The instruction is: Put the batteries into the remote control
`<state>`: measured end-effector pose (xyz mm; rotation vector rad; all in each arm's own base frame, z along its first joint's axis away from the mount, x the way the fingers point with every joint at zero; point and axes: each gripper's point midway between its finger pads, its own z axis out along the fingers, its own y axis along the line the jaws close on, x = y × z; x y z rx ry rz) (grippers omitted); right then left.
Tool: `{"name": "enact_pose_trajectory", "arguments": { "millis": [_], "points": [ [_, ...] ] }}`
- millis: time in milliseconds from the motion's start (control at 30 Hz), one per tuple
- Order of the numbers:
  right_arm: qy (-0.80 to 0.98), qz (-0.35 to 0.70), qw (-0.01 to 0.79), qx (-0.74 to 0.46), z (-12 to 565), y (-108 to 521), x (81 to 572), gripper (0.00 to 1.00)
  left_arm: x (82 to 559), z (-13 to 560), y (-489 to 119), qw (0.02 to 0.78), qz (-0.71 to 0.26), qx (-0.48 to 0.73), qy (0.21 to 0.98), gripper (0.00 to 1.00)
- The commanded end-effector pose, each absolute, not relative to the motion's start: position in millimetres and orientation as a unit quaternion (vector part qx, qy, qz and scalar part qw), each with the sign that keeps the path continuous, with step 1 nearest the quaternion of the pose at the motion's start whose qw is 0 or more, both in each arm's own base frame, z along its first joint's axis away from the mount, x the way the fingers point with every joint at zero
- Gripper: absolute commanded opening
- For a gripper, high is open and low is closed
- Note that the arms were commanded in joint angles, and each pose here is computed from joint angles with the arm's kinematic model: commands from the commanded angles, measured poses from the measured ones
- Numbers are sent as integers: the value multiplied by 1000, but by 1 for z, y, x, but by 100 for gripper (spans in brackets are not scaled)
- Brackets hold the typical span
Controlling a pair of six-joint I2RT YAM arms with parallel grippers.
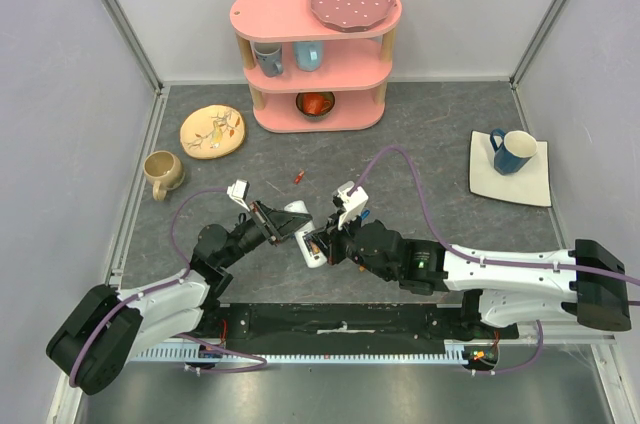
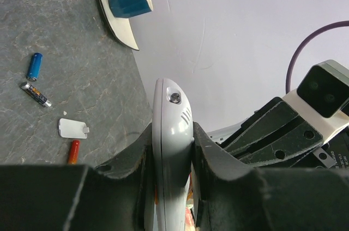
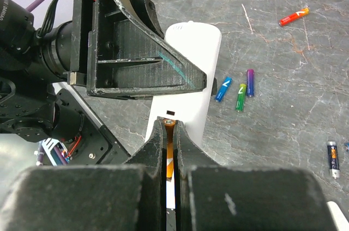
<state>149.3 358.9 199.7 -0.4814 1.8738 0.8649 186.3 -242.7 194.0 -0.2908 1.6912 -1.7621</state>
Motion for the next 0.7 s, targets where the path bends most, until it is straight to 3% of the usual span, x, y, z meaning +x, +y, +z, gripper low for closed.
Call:
{"name": "enact_pose_trajectory", "arguments": {
  "millis": [0,300,667],
  "points": [
    [794,334,474,-183,186,356,149,0,187,221,-238,372,-694,-101,608,2],
    [800,322,475,-173,185,351,152,13,185,218,-238,373,-692,-95,611,2],
    [804,313,475,-175,185,352,154,21,184,217,-239,371,-691,-90,614,2]
  ]
}}
